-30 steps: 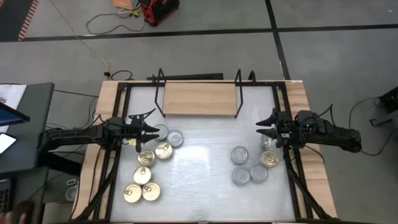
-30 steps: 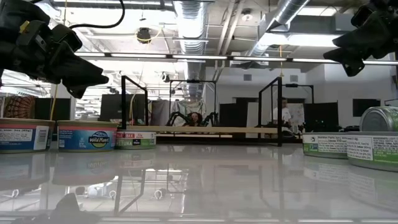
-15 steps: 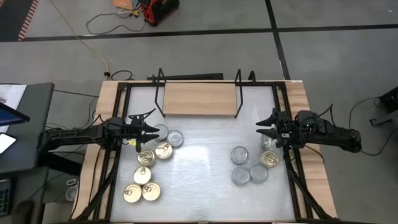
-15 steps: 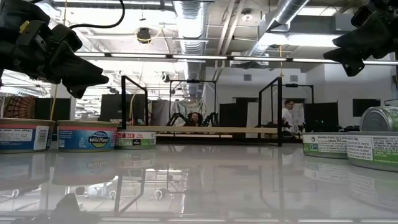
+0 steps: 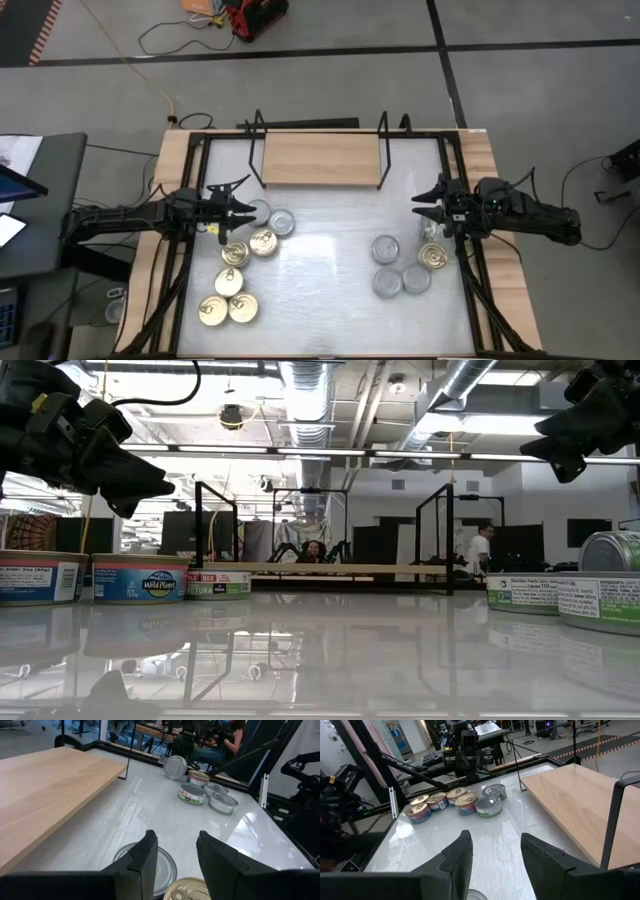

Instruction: Stack canned seafood by type on shelf

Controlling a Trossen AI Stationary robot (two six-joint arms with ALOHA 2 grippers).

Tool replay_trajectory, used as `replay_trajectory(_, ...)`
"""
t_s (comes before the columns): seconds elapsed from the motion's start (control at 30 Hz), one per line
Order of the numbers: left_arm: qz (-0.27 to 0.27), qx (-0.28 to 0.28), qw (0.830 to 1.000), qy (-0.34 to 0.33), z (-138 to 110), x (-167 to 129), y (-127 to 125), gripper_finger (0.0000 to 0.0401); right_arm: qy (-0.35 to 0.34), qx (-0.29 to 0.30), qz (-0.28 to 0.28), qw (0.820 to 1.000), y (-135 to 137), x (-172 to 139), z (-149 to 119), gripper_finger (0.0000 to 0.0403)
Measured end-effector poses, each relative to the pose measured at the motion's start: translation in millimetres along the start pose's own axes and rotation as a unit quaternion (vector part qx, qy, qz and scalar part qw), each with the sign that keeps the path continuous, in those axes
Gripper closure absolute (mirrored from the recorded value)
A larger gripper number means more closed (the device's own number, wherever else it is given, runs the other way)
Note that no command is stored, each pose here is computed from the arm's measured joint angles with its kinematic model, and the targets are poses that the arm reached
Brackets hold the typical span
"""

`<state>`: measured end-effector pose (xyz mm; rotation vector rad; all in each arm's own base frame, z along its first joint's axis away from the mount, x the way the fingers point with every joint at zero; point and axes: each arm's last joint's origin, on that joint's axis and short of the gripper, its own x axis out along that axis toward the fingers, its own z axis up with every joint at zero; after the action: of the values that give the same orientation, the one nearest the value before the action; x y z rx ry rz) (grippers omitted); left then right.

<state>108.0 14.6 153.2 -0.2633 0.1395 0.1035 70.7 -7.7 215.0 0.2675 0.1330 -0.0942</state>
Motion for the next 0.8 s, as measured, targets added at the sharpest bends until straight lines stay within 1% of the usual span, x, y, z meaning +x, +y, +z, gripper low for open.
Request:
replay_trajectory(0.5, 0.0, -0.002, 1.0, 0.0, 0.0, 0.0, 0.0, 0.0273, 0.0, 0.0, 0.0, 1.0, 0.0, 0.0, 0.0, 0.021)
replay_trajectory(0.67, -0.001, -0.031, 1.0, -0.004, 0.7, 0.0, -0.2, 0.0273, 0.0, -0.009, 0.0, 1.0, 0.0, 0.0, -0.1, 0.021)
replay_trajectory(0.8, 0.004, -0.03, 0.999, -0.019, 3.4, -0.1, -0.3, 0.0273, -0.014, -0.03, 0.001, 0.999, 0.5, 0.4, 2.6, 0.021)
